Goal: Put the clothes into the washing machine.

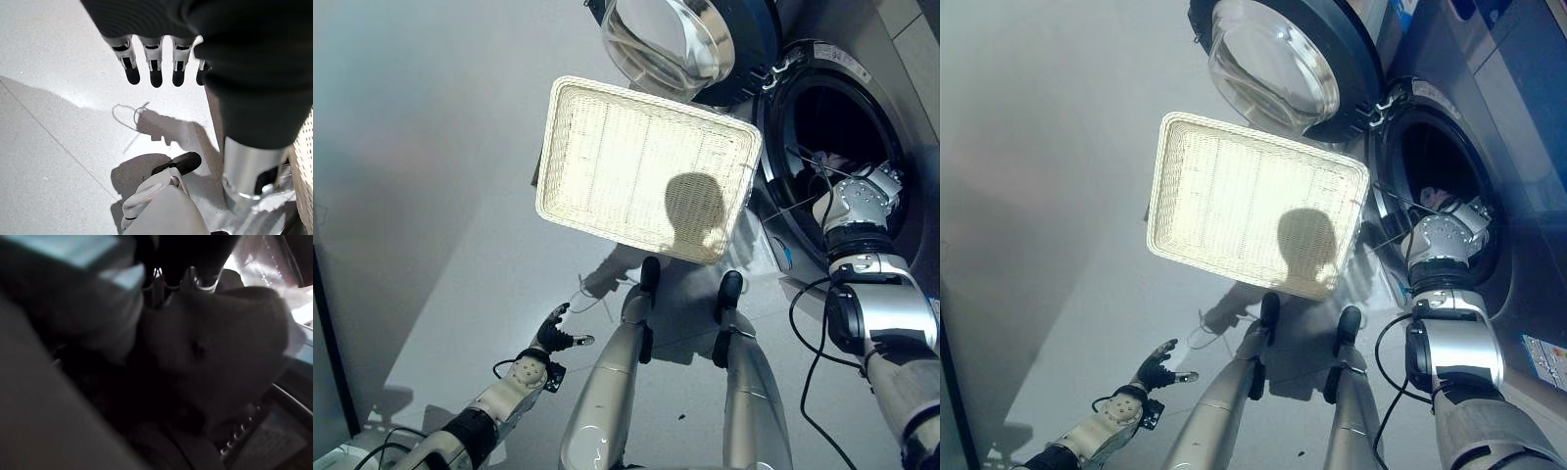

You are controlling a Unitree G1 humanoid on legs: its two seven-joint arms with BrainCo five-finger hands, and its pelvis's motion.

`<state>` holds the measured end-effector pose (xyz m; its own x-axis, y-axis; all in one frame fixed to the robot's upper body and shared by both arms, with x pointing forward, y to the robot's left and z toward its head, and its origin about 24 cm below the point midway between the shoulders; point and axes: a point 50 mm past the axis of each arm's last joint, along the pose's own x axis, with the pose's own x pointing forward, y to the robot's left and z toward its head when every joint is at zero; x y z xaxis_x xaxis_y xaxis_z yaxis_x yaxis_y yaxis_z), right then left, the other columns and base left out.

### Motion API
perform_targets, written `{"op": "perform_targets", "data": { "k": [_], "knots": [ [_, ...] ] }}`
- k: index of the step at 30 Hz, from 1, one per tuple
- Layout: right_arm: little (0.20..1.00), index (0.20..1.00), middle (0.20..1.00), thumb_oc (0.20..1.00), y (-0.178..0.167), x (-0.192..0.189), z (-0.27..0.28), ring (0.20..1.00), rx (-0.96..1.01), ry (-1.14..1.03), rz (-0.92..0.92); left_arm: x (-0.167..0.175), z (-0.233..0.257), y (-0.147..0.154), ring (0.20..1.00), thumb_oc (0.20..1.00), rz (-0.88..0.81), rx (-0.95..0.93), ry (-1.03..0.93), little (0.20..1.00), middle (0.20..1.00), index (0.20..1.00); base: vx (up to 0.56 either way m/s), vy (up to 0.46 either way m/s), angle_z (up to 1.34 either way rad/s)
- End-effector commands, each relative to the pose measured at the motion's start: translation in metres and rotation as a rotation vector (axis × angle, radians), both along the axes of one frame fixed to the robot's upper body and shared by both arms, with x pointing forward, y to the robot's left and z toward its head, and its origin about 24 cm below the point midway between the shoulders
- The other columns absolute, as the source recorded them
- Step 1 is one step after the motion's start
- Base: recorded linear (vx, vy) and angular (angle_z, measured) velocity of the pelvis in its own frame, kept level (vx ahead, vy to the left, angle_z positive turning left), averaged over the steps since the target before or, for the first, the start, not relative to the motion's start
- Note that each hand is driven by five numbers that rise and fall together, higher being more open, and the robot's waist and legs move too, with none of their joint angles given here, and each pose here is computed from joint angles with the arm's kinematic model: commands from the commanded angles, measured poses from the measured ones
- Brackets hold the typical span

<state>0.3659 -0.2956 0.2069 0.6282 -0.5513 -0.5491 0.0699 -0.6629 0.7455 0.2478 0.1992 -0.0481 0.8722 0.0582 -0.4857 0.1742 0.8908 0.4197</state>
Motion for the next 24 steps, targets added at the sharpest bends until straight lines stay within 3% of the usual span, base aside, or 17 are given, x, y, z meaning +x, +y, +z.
{"op": "perform_targets", "data": {
  "k": [1,7,10,12,13,15,16,17,20,24],
  "knots": [
    [1.000,1.000,1.000,1.000,-0.083,-0.058,0.007,1.000,-0.103,-0.015,-0.362,-0.013,-0.014,-0.013,1.000,1.000,0.038,-0.066,0.047,1.000,1.000,1.000,0.02,0.046,-0.03],
    [1.000,1.000,1.000,1.000,-0.067,-0.023,0.002,1.000,-0.474,-0.080,-0.016,-0.012,-0.012,-0.017,1.000,1.000,0.032,-0.086,0.042,1.000,1.000,1.000,0.01,0.029,-0.01],
    [1.000,1.000,1.000,1.000,-0.046,-0.007,-0.003,1.000,-0.802,-0.074,0.161,-0.011,-0.014,-0.018,1.000,1.000,0.042,-0.100,0.041,1.000,1.000,1.000,0.01,0.046,-0.10],
    [1.000,1.000,1.000,1.000,-0.041,-0.005,-0.003,1.000,-0.858,-0.067,0.181,-0.010,-0.014,-0.018,1.000,1.000,0.046,-0.102,0.040,1.000,1.000,1.000,-0.02,0.029,-0.18],
    [1.000,1.000,1.000,1.000,-0.027,0.000,-0.007,1.000,-1.020,-0.002,0.268,-0.010,-0.015,-0.019,1.000,1.000,0.054,-0.106,0.041,1.000,1.000,1.000,-0.01,0.037,-0.21],
    [1.000,1.000,1.000,1.000,-0.022,0.002,-0.009,1.000,-1.089,0.032,0.295,-0.009,-0.016,-0.019,1.000,1.000,0.057,-0.109,0.040,1.000,1.000,1.000,-0.02,0.048,-0.13],
    [1.000,1.000,1.000,1.000,-0.005,0.006,-0.019,1.000,-1.397,0.235,0.403,-0.009,-0.018,-0.019,1.000,1.000,0.071,-0.114,0.040,1.000,1.000,1.000,-0.03,0.064,-0.05],
    [1.000,1.000,1.000,1.000,-0.001,0.007,-0.021,1.000,-1.478,0.293,0.430,-0.008,-0.018,-0.018,1.000,1.000,0.079,-0.117,0.040,1.000,1.000,1.000,-0.06,0.078,-0.07],
    [1.000,1.000,1.000,1.000,0.010,0.007,-0.040,1.000,-1.677,0.456,0.548,-0.009,-0.021,-0.016,1.000,1.000,0.101,-0.120,0.037,1.000,1.000,1.000,-0.05,0.063,-0.11],
    [1.000,1.000,1.000,1.000,0.014,0.004,-0.068,1.000,-1.776,0.561,0.666,-0.011,-0.023,-0.013,1.000,1.000,0.122,-0.126,0.038,1.000,1.000,1.000,-0.05,0.052,-0.08]
  ]
}}
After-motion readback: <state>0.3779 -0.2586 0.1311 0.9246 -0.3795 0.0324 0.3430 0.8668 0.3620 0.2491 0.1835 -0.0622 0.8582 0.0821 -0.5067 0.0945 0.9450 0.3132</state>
